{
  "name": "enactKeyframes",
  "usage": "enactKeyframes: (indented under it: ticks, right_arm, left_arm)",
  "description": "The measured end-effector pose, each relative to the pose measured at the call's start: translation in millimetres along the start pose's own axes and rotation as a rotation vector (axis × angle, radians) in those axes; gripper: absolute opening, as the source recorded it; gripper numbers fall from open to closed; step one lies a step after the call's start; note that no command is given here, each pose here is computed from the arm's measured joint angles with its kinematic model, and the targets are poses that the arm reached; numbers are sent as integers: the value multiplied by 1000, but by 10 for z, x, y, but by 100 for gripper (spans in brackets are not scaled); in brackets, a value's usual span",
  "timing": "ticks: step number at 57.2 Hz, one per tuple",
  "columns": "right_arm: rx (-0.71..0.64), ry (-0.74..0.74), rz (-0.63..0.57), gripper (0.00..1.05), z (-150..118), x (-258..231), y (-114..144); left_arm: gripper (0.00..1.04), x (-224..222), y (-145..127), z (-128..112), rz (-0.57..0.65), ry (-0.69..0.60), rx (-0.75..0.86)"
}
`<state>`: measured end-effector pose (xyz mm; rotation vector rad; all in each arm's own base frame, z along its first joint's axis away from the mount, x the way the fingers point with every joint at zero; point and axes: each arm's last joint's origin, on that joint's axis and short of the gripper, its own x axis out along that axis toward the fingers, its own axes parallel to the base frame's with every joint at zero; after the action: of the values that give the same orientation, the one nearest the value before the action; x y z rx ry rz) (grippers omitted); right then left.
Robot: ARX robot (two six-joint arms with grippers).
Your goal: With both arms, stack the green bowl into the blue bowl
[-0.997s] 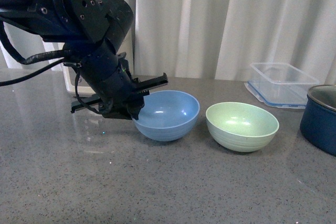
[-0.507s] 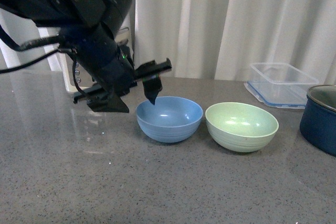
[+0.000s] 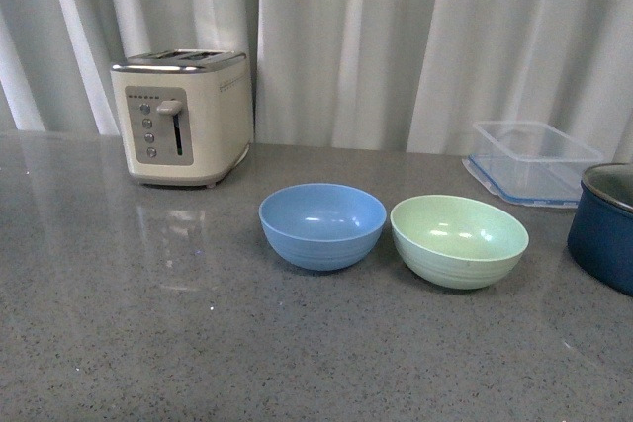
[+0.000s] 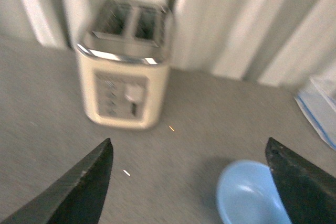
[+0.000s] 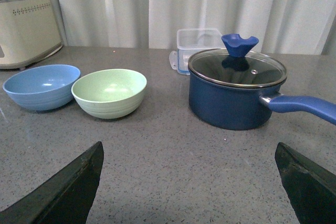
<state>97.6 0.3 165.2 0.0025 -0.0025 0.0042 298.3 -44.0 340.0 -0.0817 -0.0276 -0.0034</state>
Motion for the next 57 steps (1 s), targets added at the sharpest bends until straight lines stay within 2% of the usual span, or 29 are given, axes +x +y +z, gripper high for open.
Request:
enactKeyframes:
  ticks: [10, 23, 35, 44, 57]
  right_arm:
    - [0, 0, -1, 95, 0, 0, 0]
    - [0, 0, -1, 95, 0, 0, 0]
    - [0, 0, -1, 95, 0, 0, 0]
    - [0, 0, -1, 95, 0, 0, 0]
    - [0, 0, -1, 95, 0, 0, 0]
  left_arm:
    - [43, -354, 165, -575, -5, 29, 57]
    - [4, -758, 332, -928, 6, 28, 70]
    - [4, -1039, 423, -1179, -5, 43, 75]
    - [4, -1221, 540, -1292, 7, 37, 74]
    - [4, -1409, 552, -1414, 5, 35, 74]
